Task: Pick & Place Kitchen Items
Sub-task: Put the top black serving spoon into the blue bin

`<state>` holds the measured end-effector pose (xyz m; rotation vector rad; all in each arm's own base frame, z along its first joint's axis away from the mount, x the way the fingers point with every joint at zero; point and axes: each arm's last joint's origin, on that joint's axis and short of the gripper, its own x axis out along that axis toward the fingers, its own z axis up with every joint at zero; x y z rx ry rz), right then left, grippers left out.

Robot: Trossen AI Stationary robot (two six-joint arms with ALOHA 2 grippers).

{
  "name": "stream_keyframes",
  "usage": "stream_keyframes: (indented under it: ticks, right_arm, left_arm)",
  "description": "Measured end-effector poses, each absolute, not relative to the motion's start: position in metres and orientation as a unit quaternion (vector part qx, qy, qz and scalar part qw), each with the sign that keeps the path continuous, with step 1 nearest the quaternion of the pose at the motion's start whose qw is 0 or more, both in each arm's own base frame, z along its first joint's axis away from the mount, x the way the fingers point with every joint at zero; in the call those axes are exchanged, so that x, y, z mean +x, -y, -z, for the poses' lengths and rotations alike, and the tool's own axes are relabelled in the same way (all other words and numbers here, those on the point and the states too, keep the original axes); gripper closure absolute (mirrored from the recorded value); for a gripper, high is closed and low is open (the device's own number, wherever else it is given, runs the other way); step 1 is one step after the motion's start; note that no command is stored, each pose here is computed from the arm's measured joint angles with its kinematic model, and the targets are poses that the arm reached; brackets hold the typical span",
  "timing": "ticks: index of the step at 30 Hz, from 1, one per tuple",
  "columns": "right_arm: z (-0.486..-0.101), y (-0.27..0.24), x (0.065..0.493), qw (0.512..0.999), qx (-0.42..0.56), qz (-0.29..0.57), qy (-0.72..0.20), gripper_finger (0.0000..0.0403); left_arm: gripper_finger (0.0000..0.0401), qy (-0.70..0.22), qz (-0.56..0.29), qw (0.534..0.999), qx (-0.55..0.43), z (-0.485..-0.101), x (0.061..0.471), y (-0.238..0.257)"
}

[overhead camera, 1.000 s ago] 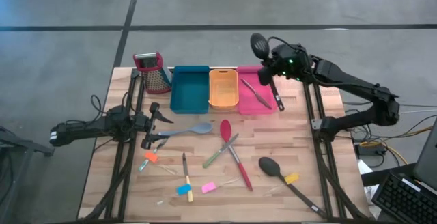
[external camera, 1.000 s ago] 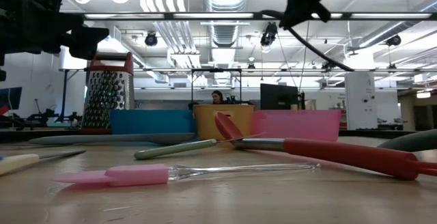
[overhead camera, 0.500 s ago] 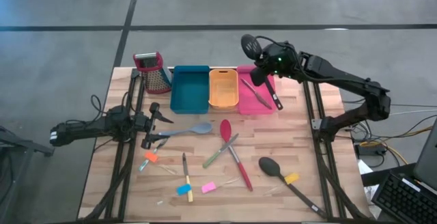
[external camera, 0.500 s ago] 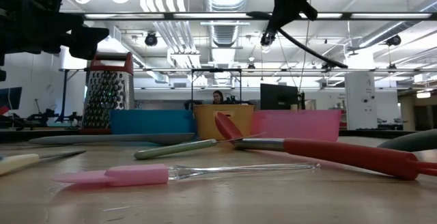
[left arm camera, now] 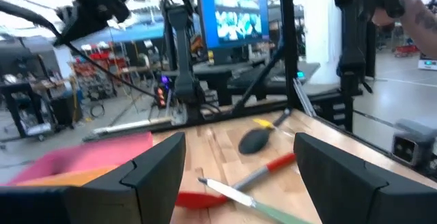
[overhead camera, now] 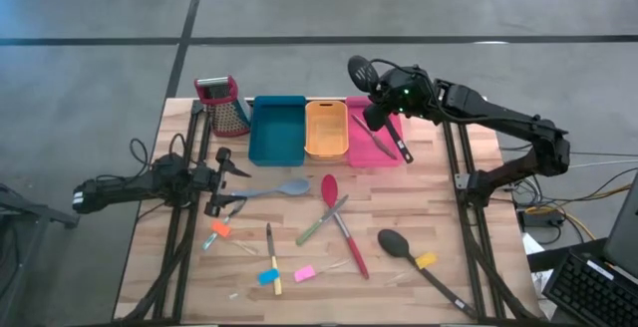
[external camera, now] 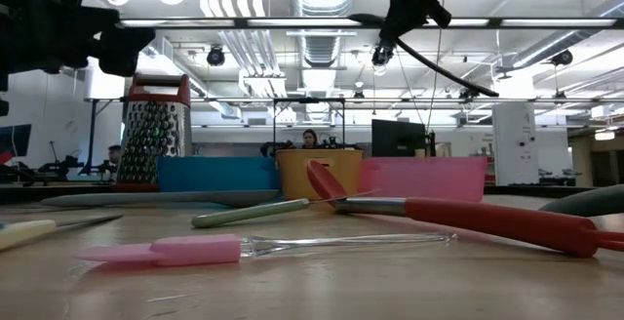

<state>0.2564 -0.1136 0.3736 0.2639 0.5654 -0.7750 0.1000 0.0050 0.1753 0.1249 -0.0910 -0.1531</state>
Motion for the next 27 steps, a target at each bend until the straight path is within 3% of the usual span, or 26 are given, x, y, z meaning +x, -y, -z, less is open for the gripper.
stream_keyframes:
  ticks: [22, 27]
  right_arm:
    - [-0.383, 0.089, 0.275, 0.919, 0.090, 0.316, -0.217, 0.0351]
    - [-0.383, 0.083, 0.276, 0.922, 0.086, 0.306, -0.219, 0.0351]
  left_arm:
    - [0.0123, 0.137, 0.007, 0.990, 0.046, -0.195, 0.116, -0.011]
    - [0.0123, 0.115, 0.009, 0.992, 0.043, -0.190, 0.129, -0.013]
